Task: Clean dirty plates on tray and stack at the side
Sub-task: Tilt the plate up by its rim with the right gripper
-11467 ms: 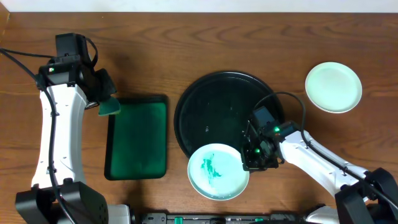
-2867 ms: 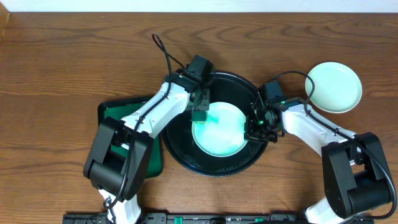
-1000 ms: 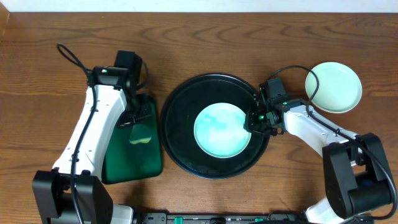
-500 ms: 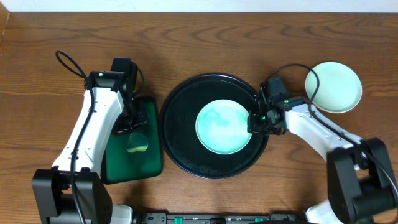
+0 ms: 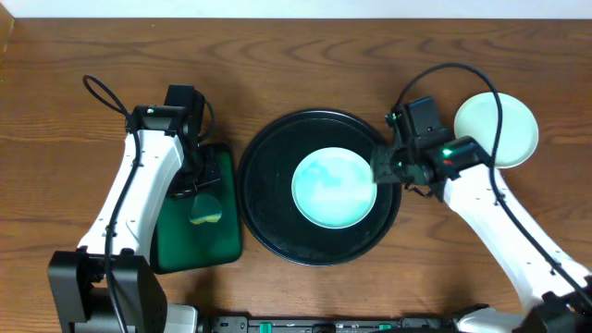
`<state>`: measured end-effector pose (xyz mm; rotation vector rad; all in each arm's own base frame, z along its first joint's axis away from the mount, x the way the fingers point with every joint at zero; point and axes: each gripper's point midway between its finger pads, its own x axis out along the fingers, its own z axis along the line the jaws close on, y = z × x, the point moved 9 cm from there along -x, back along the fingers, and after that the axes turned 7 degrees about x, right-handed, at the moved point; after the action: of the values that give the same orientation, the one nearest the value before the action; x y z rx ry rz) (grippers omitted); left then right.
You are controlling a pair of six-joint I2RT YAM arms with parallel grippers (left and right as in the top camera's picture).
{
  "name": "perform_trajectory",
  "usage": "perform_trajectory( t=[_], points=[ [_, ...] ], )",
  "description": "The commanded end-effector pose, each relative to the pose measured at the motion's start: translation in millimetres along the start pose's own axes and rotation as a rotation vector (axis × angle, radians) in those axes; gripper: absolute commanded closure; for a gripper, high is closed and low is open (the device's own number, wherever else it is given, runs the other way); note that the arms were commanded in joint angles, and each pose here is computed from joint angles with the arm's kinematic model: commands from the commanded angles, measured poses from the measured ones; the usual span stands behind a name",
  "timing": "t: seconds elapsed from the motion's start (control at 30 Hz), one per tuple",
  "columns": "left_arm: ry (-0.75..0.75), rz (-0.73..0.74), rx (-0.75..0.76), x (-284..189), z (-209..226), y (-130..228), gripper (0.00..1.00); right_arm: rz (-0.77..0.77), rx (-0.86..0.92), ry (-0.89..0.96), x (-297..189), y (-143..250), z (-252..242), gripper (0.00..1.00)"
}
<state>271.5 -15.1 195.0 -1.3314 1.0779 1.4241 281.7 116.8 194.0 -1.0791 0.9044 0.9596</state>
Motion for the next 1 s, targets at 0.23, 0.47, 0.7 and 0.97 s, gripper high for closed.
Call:
perform_trajectory(
  t=[0.23,0.47,0.7,0.97],
  points=[
    [-0.008,0.023,0.025,3,2,1,0.93,0.208,0.542,0.109,65,28,-12,0.47],
    [-0.009,0.023,0.025,3,2,1,0.93,0.242,0.539,0.075,85,28,-6,0.49],
    [-0.008,0.024,0.024,3,2,1,0.93,0.265,0.507,0.052,98,32,4,0.84],
    [-0.005,0.024,0.024,3,2,1,0.93,0.234,0.368,0.043,100,30,6,0.43]
  ],
)
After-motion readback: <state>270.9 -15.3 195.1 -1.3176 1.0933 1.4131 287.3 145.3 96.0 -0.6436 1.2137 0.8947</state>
